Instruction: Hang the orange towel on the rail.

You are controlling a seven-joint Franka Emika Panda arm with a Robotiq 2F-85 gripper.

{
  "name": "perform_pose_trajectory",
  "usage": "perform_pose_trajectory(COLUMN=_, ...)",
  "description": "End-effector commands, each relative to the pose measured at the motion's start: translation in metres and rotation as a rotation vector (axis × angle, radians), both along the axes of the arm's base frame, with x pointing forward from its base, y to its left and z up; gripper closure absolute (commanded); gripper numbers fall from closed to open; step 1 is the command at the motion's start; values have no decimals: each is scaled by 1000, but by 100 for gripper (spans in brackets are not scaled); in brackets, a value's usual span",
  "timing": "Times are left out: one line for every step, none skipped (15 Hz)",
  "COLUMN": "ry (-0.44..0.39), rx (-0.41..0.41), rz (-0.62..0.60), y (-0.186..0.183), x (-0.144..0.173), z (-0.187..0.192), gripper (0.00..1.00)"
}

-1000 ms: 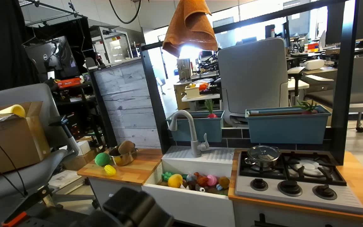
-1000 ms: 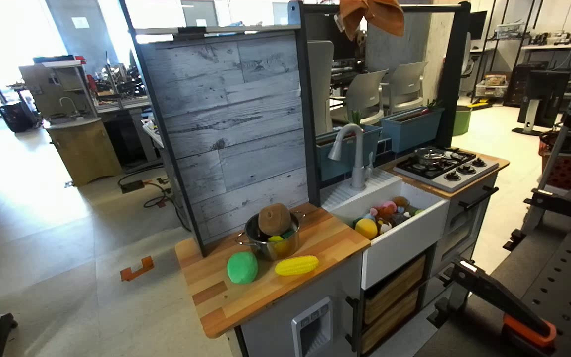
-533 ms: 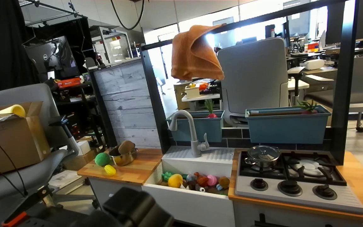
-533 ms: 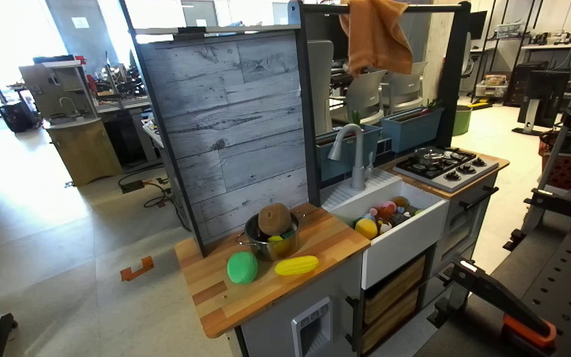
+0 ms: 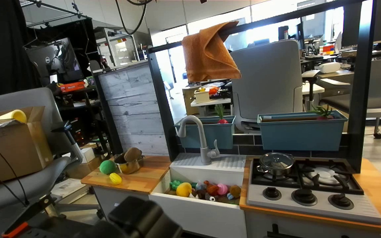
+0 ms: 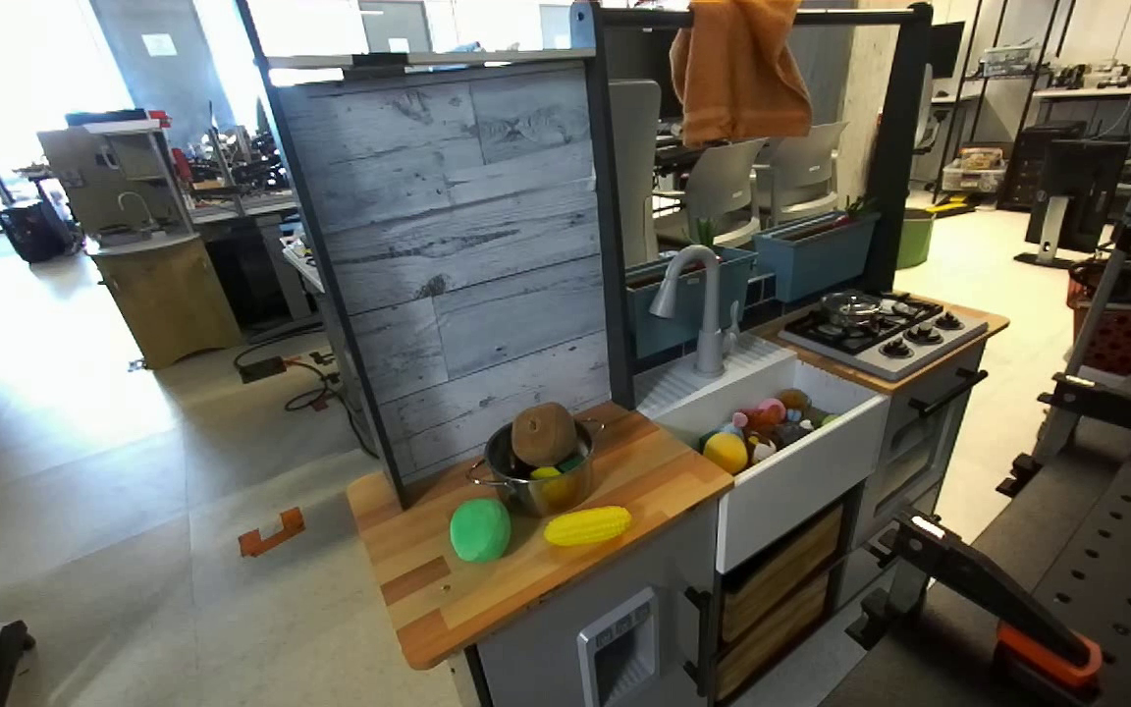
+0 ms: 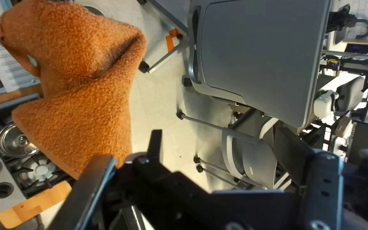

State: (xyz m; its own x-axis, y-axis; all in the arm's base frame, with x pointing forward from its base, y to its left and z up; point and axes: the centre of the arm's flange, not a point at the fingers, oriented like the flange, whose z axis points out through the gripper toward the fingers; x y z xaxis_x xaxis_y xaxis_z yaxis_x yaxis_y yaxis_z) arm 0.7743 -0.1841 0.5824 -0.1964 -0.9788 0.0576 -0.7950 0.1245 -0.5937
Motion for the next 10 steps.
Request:
perform_pose_trajectory(ry=8, rx=3, rz=0, y=0, x=0, z=-1, gripper=5)
perform_pose_trajectory(ry=11, rx=3, rz=0, y=0, x=0, z=-2, gripper=2)
perform_pose_trajectory(ry=12, rx=4, rz=0, y=0, x=0, z=-2, gripper=2)
perform_pose_trajectory(ry=12, rx=4, rz=0, y=0, x=0, z=-2, gripper=2)
perform_pose_trajectory(ry=12, rx=4, rz=0, y=0, x=0, z=-2, gripper=2)
perform_pose_trajectory(ry=12, rx=4, rz=0, y=0, x=0, z=-2, gripper=2)
perform_pose_trajectory(ry=12, rx=4, rz=0, y=0, x=0, z=-2, gripper=2)
perform_pose_trajectory(ry=12, rx=4, rz=0, y=0, x=0, z=-2, gripper=2)
perform_pose_trajectory(ry=12, rx=4, rz=0, y=0, x=0, z=-2, gripper=2)
perform_pose_trajectory(ry=12, rx=4, rz=0, y=0, x=0, z=-2, gripper=2)
